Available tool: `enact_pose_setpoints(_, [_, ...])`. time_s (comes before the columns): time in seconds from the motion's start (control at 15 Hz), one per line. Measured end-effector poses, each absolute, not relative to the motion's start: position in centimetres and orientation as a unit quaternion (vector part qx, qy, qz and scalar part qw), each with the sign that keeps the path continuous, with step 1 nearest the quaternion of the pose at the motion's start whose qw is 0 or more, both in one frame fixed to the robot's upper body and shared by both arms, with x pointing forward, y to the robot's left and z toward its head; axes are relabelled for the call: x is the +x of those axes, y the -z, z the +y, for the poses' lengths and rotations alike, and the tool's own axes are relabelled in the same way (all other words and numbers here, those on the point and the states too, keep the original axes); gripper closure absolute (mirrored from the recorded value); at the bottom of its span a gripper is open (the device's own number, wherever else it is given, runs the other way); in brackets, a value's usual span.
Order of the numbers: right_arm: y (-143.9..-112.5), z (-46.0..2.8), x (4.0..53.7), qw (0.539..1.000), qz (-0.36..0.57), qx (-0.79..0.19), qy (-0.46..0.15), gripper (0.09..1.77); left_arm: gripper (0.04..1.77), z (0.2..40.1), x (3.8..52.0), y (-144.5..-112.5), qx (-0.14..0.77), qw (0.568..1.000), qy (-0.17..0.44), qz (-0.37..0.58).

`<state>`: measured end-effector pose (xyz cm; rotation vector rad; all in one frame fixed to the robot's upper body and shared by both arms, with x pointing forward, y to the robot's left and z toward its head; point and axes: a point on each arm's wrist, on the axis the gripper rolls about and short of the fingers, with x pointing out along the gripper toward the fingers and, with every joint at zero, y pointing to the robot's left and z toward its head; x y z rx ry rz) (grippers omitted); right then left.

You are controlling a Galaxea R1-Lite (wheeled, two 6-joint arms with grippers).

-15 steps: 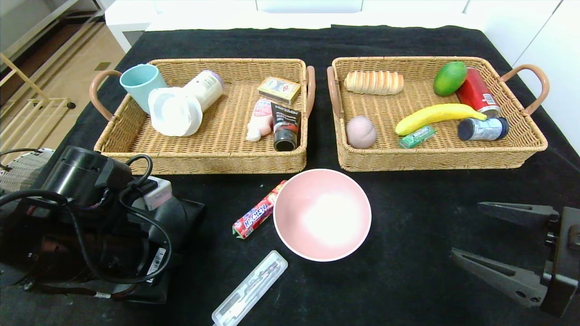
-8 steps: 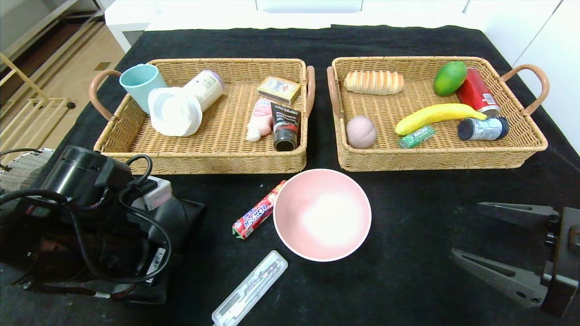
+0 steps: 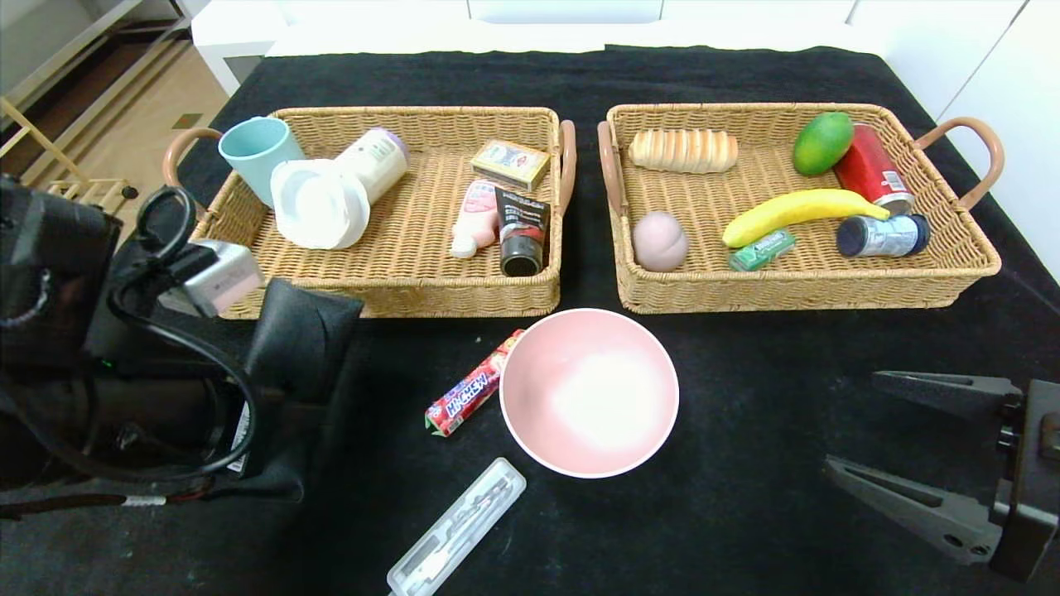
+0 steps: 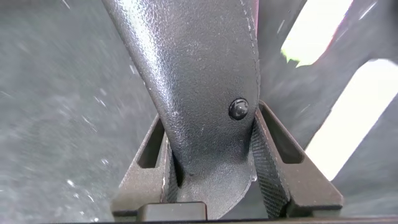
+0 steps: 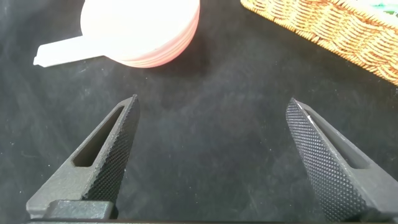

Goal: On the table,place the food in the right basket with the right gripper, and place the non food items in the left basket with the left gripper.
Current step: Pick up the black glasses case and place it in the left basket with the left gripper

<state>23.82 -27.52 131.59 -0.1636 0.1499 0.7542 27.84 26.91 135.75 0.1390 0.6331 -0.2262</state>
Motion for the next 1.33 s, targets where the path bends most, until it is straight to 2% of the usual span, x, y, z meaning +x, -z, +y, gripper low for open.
enact_pose_setpoints(0.27, [-131.7,-27.5,23.8,0.924,0.07,-0.08,-0.368,0.15,1.05,26.4,28.5,-139.1,0.048,0.966,0.119,0.226])
enact_pose_setpoints(0.67, [-131.8,-27.6,23.6,0.924,0.066,-0.08,-0.367,0.15,1.05,24.5,32.3,-142.5,0.007,0.987,0.125,0.102])
enact_pose_setpoints(0.87, [-131.9,-27.6,23.6,0.925,0.066,-0.08,-0.366,0.15,1.05,23.8,34.4,-143.3,-0.003,0.99,0.13,0.06])
enact_pose_setpoints(1.33, [-132.1,-27.8,23.4,0.926,0.058,-0.08,-0.364,0.15,1.06,21.9,39.7,-143.5,-0.003,0.991,0.128,0.044])
